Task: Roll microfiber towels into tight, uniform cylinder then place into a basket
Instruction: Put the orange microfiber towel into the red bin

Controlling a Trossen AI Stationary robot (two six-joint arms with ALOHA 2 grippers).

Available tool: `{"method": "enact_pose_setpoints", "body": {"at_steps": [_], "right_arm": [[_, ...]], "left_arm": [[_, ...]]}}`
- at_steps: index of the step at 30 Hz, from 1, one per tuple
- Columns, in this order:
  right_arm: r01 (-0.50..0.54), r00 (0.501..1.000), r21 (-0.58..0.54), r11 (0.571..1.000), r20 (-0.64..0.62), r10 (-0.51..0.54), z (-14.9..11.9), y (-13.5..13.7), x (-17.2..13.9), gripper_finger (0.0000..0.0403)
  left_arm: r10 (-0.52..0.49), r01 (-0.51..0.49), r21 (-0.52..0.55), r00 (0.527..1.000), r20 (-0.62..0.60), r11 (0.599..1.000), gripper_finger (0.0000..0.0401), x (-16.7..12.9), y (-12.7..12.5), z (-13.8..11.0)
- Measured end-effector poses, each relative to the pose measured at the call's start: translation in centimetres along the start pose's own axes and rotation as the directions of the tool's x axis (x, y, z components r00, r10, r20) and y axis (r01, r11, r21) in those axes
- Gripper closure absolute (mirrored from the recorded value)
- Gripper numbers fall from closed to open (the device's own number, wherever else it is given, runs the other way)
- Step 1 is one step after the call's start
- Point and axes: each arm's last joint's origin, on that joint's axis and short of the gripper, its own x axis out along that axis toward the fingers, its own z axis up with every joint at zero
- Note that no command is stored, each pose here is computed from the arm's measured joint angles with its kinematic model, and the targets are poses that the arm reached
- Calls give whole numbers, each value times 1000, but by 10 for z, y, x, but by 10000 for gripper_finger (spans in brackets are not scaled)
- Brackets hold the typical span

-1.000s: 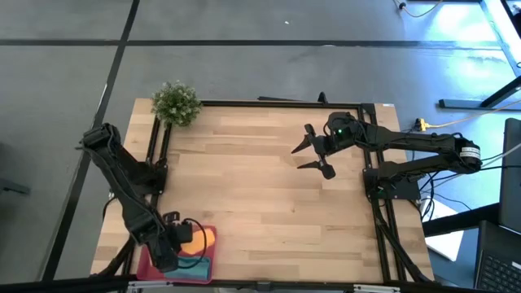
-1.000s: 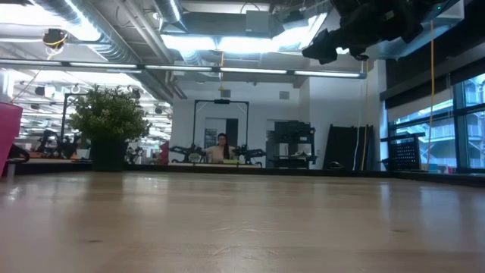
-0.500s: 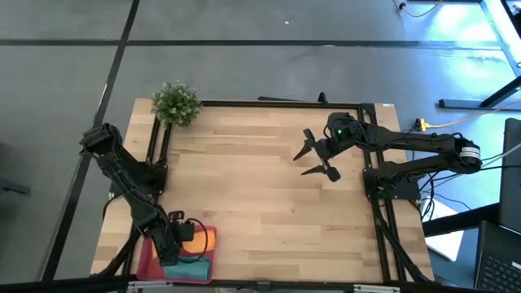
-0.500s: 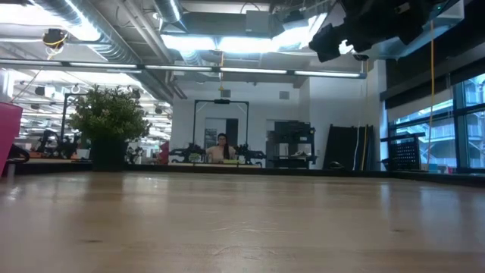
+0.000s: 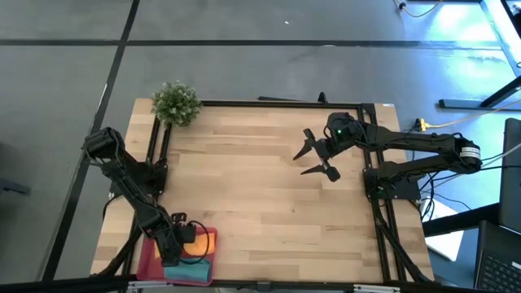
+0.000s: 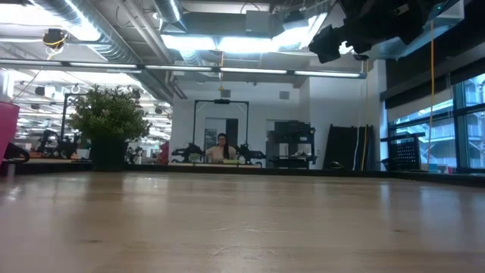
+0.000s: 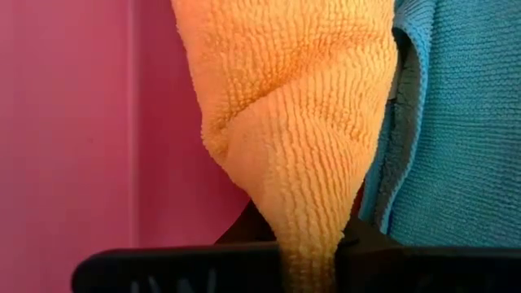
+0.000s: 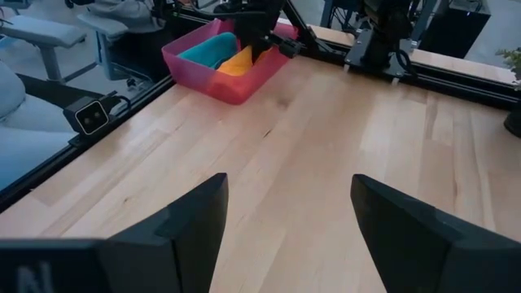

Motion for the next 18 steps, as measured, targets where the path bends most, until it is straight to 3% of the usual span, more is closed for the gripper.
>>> {"method": "enact_pose_setpoints", "body": {"at_steps": [18], "right_arm": [[2, 1000, 0, 1000, -1, -2, 0, 0, 0, 142]], "left_arm": [[14, -14, -1, 1000, 16, 1000, 372, 1, 1, 0]]}}
